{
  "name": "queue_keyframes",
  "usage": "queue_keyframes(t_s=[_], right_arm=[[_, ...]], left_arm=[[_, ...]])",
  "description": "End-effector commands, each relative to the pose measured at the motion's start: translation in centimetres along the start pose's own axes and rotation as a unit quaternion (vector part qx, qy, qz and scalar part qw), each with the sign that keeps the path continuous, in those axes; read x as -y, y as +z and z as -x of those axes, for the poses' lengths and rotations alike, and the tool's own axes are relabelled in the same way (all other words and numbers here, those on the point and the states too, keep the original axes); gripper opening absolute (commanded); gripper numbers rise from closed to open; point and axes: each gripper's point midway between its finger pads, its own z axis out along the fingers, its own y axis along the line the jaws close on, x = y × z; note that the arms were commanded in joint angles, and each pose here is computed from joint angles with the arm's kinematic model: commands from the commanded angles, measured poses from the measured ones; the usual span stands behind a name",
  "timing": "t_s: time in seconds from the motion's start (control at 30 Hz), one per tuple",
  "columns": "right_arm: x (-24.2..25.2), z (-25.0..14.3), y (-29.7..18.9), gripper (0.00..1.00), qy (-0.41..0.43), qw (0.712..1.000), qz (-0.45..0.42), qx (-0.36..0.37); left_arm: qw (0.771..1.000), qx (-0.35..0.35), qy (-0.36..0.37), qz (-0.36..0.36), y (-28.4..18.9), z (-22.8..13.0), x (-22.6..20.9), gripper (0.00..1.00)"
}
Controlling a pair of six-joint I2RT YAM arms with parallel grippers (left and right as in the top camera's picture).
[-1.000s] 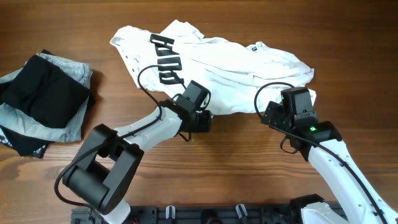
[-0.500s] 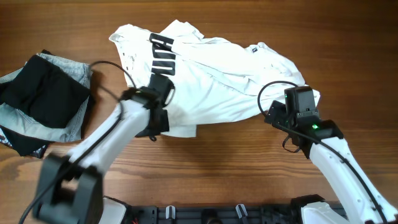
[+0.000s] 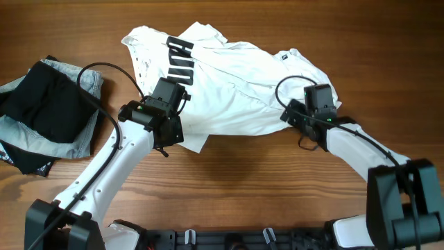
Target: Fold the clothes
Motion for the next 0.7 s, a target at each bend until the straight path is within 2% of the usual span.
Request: queue_keyframes(t_s=[0.0,0.07,0.1,0.13,0.2,0.5,0.67], right_arm=[[-0.3,-2.8,1.4,0.91,0.038,0.997,0.023,-0.059],[-0.2,-2.8,1.4,0.80,0.038,0.997,0.023,-0.057],[0.1,-2.9,1.4,0.70,0.039,0.997,0.016,-0.059],[0.6,-3.1,1.4,0.52,0.040,0.997,0.005,-0.064],[2.3,-4.0,1.2,0.33,0.044,0.995,-0.028,-0.082],[9.6,-6.3,-1.1,0.29,0.020,0.976,-0.168,-0.138],[12.2,-5.5,-3.3,0.24,0.028,0.971,-0.189,-0.145]], left_arm=[[1.000,0.011,-0.003,0.008,-0.3,0.6,-0.4,0.04],[1.000,0.011,-0.003,0.008,-0.3,0.6,-0.4,0.04],[1.000,0.011,-0.003,0.008,-0.3,0.6,-0.4,0.04],[1.000,0.011,-0.003,0.008,-0.3,0.6,-0.4,0.04],[1.000,0.008,-0.003,0.010,-0.3,0.5,-0.5,0.04],[1.000,-0.003,0.002,0.025,-0.3,-0.1,-1.1,0.04],[0.999,0.001,0.004,0.044,-0.4,-0.1,-1.8,0.04]])
